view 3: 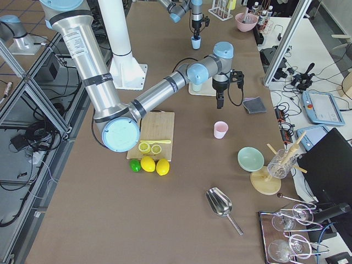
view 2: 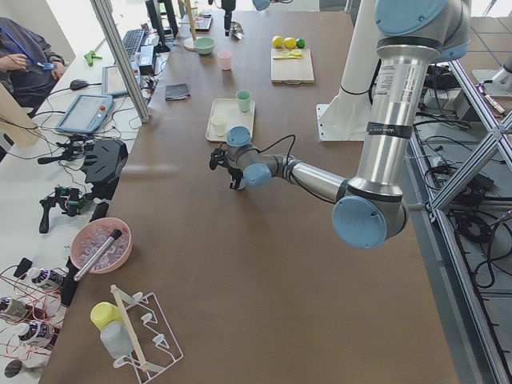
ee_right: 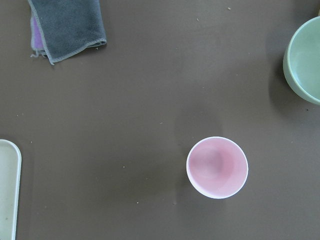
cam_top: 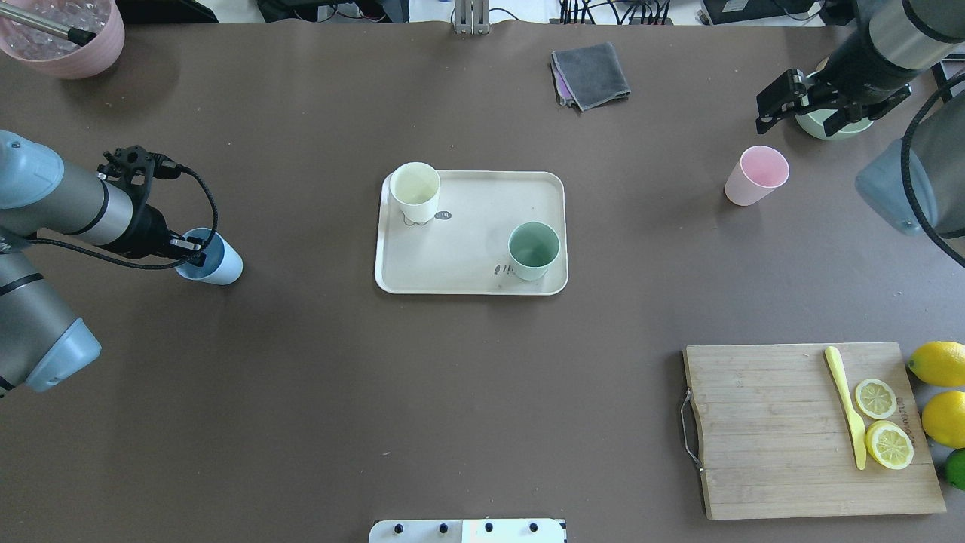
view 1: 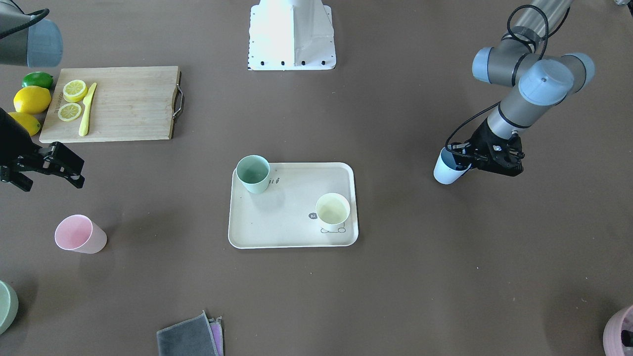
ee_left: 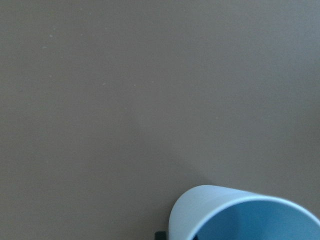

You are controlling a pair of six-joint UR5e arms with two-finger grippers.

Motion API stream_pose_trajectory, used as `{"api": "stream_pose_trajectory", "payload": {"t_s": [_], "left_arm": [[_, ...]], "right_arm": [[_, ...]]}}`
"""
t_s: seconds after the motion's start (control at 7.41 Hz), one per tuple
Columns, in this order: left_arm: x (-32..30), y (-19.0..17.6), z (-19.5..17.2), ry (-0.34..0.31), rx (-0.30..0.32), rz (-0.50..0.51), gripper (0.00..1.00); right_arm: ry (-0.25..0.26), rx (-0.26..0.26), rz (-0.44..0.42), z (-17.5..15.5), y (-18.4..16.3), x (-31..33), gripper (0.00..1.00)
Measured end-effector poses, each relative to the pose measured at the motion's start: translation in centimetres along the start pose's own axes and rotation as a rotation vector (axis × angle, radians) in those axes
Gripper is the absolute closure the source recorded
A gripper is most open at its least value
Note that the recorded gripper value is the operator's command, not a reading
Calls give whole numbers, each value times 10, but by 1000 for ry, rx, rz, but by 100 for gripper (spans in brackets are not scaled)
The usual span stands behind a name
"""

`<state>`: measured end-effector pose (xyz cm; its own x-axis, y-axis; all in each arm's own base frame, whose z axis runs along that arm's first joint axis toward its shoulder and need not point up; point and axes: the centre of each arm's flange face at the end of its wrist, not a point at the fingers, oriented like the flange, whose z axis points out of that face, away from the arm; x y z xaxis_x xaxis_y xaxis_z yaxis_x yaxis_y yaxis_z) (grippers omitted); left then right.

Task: Place all cups on tray

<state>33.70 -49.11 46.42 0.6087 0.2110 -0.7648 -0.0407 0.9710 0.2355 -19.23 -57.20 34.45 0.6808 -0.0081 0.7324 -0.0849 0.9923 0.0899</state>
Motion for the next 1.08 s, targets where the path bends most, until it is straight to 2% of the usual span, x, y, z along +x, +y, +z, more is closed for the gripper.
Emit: {"api": "stream_pose_trajectory", "payload": {"t_s": [0.27, 0.54, 0.81, 1.08], "left_arm": [[45, -31, -17, 2, 2, -13, 100], [119, -62, -36, 25, 0, -71, 100], [196, -68, -30, 65, -20, -125, 100], [262, -75, -4, 58, -13, -160, 100]], "right_arm": [[5, -3, 5, 2, 3, 5, 0], [25, -21, -1, 13, 9, 22, 0], [49, -45, -42, 25, 13, 44, 0], [71, -63, -79, 34, 6, 69, 0]]}}
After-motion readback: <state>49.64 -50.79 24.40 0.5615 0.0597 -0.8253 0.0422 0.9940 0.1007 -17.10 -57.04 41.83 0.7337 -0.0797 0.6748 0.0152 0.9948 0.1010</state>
